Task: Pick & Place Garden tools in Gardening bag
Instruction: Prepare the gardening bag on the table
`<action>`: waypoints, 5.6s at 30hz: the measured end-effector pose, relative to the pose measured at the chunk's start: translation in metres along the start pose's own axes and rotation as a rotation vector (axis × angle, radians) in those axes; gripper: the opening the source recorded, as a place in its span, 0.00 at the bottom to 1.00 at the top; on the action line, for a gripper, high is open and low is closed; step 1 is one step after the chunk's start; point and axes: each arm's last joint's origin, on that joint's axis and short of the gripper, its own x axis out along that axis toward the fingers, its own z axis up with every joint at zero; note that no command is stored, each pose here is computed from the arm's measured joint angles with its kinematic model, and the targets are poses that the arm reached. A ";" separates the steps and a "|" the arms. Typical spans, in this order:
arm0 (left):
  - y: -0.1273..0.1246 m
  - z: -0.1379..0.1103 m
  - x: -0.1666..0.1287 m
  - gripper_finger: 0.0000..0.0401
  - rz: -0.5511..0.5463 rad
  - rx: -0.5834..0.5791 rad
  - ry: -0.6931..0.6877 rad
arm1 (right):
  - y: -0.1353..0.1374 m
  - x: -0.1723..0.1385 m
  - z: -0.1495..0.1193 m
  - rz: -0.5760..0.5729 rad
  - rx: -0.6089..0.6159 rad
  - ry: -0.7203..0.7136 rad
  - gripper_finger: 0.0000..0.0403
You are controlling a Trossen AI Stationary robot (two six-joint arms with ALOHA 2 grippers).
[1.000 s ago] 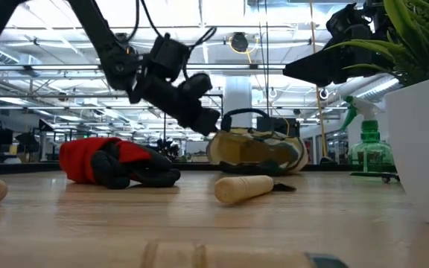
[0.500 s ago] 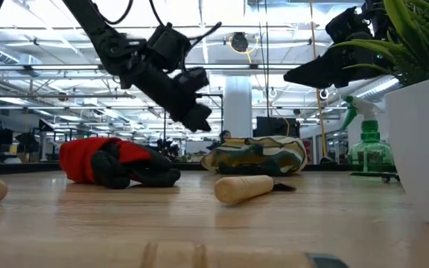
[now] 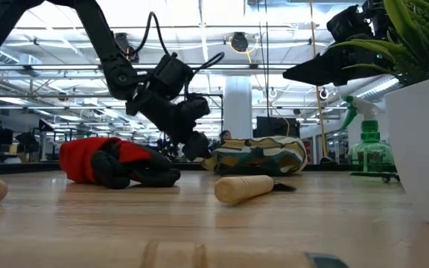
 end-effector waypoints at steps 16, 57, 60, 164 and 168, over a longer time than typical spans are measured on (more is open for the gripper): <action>-0.018 0.001 -0.003 0.50 0.029 0.055 0.010 | 0.000 0.000 0.000 0.001 0.003 0.001 0.46; 0.026 0.028 0.023 0.46 -0.089 0.087 0.068 | 0.000 0.000 0.000 0.004 -0.001 0.001 0.45; 0.032 0.031 0.025 0.42 -0.098 0.084 0.062 | 0.000 0.000 0.000 0.004 -0.001 0.001 0.45; -0.013 0.096 -0.102 0.00 -0.396 -0.327 0.134 | 0.001 0.015 -0.056 -0.435 -0.135 0.436 0.01; -0.016 0.097 -0.103 0.01 -0.494 -0.331 0.133 | 0.003 0.014 -0.048 -0.402 -0.033 0.366 0.01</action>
